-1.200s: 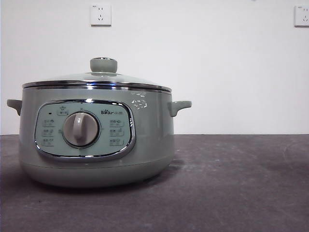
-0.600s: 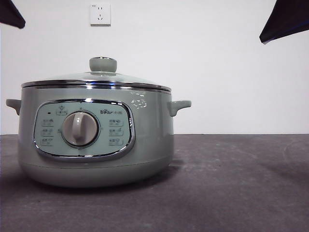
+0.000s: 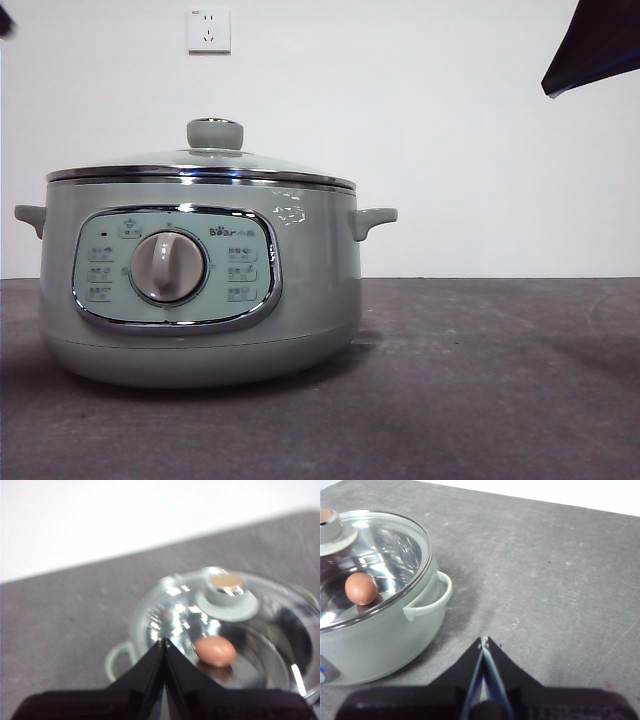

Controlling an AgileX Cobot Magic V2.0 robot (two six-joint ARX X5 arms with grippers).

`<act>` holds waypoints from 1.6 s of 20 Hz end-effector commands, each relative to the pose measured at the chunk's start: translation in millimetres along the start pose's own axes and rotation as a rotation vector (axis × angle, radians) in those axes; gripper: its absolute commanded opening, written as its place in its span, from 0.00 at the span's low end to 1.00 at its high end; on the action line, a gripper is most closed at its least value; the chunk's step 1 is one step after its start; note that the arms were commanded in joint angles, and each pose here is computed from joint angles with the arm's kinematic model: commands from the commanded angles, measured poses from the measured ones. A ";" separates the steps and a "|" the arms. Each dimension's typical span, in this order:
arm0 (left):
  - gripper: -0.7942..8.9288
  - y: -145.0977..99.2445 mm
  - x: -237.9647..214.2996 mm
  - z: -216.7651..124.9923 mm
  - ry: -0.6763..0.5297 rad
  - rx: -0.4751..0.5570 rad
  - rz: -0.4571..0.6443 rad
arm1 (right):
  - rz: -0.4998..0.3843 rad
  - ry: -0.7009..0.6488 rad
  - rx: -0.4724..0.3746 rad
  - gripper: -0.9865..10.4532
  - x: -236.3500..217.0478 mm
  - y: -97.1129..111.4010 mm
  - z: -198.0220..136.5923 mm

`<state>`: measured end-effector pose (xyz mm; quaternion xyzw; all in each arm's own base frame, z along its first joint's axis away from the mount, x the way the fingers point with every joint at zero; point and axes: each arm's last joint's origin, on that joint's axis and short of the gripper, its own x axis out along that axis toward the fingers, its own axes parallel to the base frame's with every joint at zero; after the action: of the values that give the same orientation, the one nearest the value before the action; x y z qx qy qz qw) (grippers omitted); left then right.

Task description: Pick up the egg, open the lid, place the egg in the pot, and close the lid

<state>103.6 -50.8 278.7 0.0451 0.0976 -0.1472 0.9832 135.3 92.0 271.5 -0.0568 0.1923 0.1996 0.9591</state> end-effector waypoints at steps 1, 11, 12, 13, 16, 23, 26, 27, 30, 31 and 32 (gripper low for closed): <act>0.08 10.9 -3.3 -24.6 -0.046 -0.017 0.018 | -0.002 0.002 0.013 0.09 0.9 0.1 -2.1; 0.08 29.8 3.5 -118.9 -0.102 -0.065 0.261 | -0.002 0.004 0.012 0.09 0.9 0.1 -2.2; 0.08 29.6 5.5 -124.4 -0.083 -0.065 0.259 | -0.002 0.004 0.012 0.09 0.9 0.1 -2.3; 0.08 29.1 7.0 -128.7 -0.066 -0.066 0.249 | -0.002 0.007 0.012 0.09 0.9 0.0 -2.5; 0.08 28.4 8.0 -135.2 -0.011 -0.067 0.233 | -0.002 0.008 0.011 0.09 0.8 0.1 -2.7; 0.08 28.5 7.9 -134.5 -0.018 -0.067 0.235 | -0.002 0.008 0.011 0.09 0.8 0.1 -2.7; 0.08 28.5 7.9 -134.5 -0.018 -0.067 0.235 | -0.002 0.008 0.011 0.09 0.9 0.0 -2.7; 0.08 28.5 7.9 -134.5 -0.018 -0.067 0.235 | -0.002 0.008 0.011 0.09 0.9 0.0 -2.7; 0.08 28.5 7.9 -134.5 -0.018 -0.067 0.235 | -0.002 0.008 0.011 0.09 0.9 0.0 -2.7; 0.08 28.5 7.9 -134.5 -0.018 -0.067 0.235 | -0.003 0.011 0.010 0.09 0.9 0.0 -3.0; 0.08 28.5 7.9 -134.5 -0.018 -0.067 0.235 | -0.004 0.020 0.009 0.09 0.8 0.0 -3.8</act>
<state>94.9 -10.3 151.7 0.0180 0.0834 -0.0289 0.9959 134.8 91.6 270.2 -0.0600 0.1993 0.1990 0.9576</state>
